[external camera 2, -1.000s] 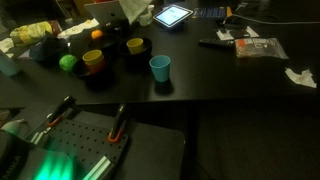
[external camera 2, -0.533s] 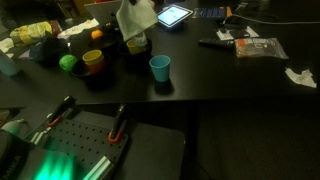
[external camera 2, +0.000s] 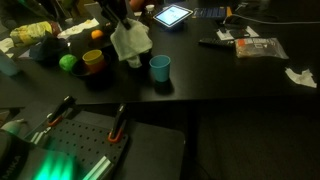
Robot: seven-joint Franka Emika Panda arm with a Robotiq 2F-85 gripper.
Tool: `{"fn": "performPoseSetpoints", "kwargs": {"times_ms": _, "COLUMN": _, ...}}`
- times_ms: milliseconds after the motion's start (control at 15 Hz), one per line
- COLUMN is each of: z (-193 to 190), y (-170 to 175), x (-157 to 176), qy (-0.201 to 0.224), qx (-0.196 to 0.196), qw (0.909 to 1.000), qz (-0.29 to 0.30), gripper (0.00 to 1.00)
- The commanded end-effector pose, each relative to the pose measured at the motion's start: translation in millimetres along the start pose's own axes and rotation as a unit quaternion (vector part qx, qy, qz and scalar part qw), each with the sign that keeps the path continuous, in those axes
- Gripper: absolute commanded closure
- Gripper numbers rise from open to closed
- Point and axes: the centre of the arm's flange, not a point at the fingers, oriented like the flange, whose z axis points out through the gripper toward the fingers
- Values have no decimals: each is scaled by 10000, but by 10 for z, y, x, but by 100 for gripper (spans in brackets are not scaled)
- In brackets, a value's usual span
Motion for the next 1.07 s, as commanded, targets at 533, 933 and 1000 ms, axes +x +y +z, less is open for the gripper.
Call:
{"fn": "performPoseSetpoints", "kwargs": {"times_ms": 533, "z": 22, "y": 98, "x": -855, "qy": -802, "qx": 331, "qw": 9952, "qz": -442, "gripper": 95}}
{"fn": "performPoseSetpoints", "kwargs": {"times_ms": 933, "z": 357, "y": -88, "x": -1205, "qy": -666, "qx": 820, "qw": 9923, "qz": -650, "gripper": 95}}
{"fn": "performPoseSetpoints", "kwargs": {"times_ms": 1000, "z": 387, "y": -114, "x": -1216, "qy": -639, "qx": 915, "qw": 9917, "qz": -639, "gripper": 95}}
